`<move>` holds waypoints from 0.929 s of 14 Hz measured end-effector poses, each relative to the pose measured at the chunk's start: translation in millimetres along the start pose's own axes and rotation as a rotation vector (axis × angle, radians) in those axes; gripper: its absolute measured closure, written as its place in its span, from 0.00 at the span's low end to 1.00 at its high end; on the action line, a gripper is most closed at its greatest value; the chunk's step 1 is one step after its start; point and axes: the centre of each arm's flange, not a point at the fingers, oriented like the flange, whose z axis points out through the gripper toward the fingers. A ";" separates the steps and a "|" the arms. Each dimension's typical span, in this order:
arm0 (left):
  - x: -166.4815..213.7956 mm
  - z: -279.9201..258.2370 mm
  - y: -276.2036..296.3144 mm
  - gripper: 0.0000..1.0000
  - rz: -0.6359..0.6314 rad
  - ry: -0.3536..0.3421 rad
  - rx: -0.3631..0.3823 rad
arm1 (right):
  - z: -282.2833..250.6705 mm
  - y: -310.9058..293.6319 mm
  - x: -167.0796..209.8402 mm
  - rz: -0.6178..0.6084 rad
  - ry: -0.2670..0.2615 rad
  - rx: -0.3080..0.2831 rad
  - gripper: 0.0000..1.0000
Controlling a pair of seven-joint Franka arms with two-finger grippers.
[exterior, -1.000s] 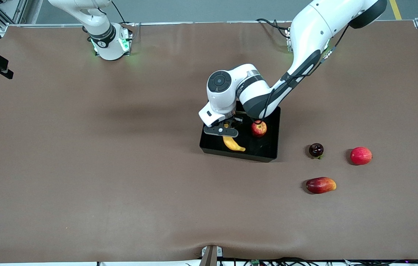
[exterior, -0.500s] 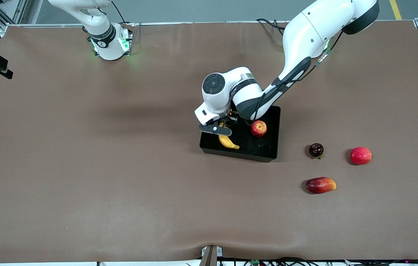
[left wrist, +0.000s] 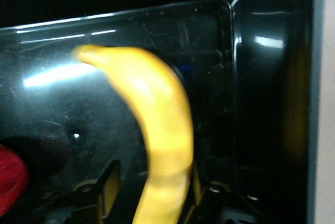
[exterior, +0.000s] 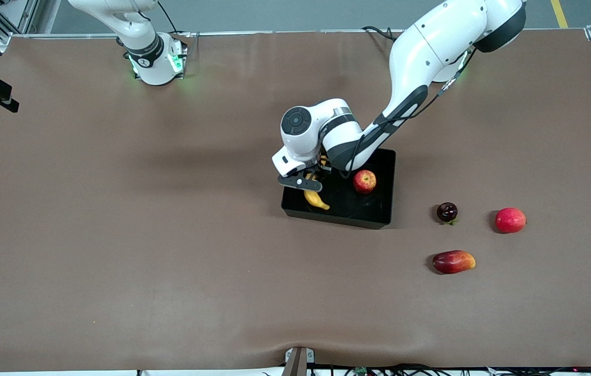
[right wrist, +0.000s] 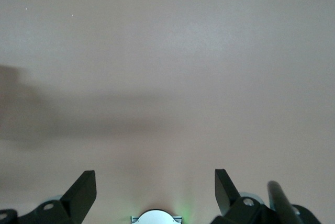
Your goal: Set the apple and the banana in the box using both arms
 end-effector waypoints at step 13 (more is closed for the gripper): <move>69.5 -225.2 -261.2 0.00 -0.156 0.050 -0.007 | 4.8 0.3 3.5 0.000 -0.010 0.000 0.00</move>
